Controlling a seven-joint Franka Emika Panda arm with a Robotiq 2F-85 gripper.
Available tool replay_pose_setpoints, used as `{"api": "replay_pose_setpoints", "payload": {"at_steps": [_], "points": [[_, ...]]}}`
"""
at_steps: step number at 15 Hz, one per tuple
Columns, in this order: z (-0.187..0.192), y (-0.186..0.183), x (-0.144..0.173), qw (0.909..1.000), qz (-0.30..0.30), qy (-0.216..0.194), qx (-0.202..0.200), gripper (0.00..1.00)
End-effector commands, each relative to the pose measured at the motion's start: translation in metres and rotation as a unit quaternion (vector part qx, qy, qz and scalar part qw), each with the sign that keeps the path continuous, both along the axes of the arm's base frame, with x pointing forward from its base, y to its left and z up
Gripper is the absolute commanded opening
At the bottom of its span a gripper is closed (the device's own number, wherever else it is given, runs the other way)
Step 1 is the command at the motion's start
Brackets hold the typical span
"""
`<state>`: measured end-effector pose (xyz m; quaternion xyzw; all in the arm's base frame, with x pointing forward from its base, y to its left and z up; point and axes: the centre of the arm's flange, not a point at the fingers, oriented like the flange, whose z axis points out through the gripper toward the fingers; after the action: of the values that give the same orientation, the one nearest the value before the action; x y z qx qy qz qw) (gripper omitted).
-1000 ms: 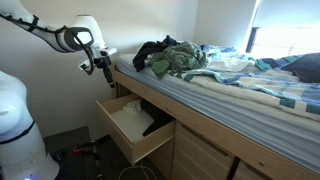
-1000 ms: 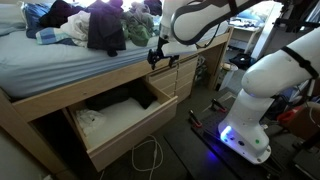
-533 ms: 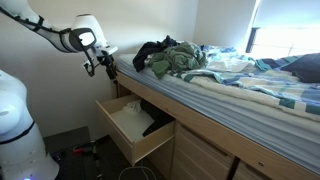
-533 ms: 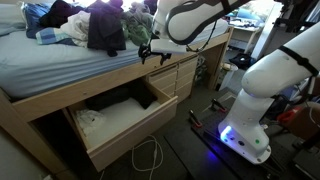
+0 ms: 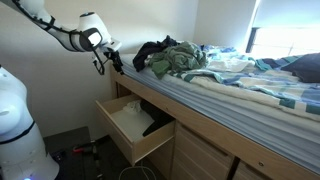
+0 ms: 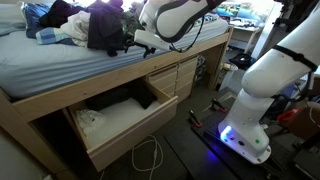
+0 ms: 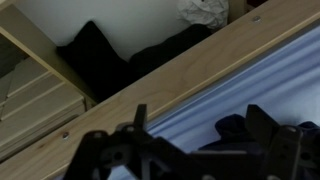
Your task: Put the black t-shirt in the drawer then close it
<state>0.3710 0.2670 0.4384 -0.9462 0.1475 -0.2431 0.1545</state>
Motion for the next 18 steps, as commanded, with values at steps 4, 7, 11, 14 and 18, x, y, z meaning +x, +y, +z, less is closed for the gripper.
{"api": "replay_pose_setpoints", "payload": {"at_steps": [4, 7, 11, 14, 18], "points": [[0.043, 0.040, 0.023, 0.9881, 0.134, -0.061, -0.044, 1.00], [0.071, 0.053, 0.024, 0.9757, 0.176, -0.116, -0.059, 1.00], [0.075, 0.052, 0.018, 0.9765, 0.168, -0.123, -0.057, 1.00], [0.075, 0.051, 0.018, 0.9749, 0.170, -0.129, -0.063, 1.00], [0.077, 0.057, 0.031, 0.9765, 0.142, -0.157, -0.042, 1.00]]}}
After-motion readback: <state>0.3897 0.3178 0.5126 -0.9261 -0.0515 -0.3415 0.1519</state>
